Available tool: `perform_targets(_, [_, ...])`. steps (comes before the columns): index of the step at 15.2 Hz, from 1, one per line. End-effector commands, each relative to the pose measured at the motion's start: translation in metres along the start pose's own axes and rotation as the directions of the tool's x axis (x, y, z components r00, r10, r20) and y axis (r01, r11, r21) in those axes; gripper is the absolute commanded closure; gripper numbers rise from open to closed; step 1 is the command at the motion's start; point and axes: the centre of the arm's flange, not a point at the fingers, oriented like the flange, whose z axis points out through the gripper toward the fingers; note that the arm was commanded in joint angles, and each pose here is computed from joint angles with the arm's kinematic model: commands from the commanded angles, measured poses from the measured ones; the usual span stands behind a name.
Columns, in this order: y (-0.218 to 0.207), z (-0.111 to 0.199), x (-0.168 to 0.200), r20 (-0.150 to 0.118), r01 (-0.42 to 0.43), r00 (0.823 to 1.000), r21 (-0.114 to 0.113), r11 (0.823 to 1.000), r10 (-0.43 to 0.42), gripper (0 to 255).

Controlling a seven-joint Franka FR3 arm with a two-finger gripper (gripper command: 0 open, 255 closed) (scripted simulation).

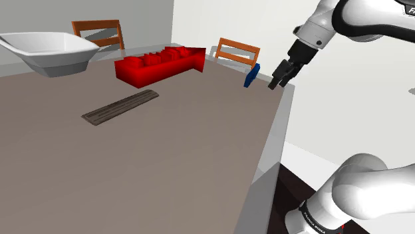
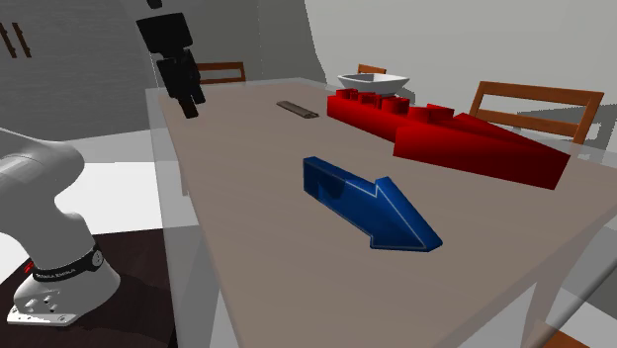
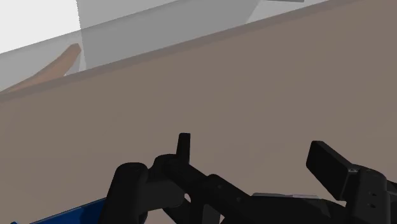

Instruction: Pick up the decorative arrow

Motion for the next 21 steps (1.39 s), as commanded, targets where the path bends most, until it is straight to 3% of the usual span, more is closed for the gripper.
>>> perform_targets(1, [0.000, 0.000, 0.000, 0.000, 0.000, 1.000, 0.000, 1.000, 0.000, 0])
perform_targets(6, [0.013, 0.015, 0.062, -0.005, -0.197, 0.980, -0.047, 0.979, 0.197, 0])
perform_targets(11, [0.039, 0.028, 0.119, -0.019, -0.386, 0.922, -0.093, 0.918, 0.386, 0])
perform_targets(16, [0.076, 0.041, 0.171, -0.042, -0.559, 0.828, -0.134, 0.818, 0.559, 0])
perform_targets(21, [0.123, 0.051, 0.214, -0.073, -0.709, 0.702, -0.170, 0.684, 0.709, 0])
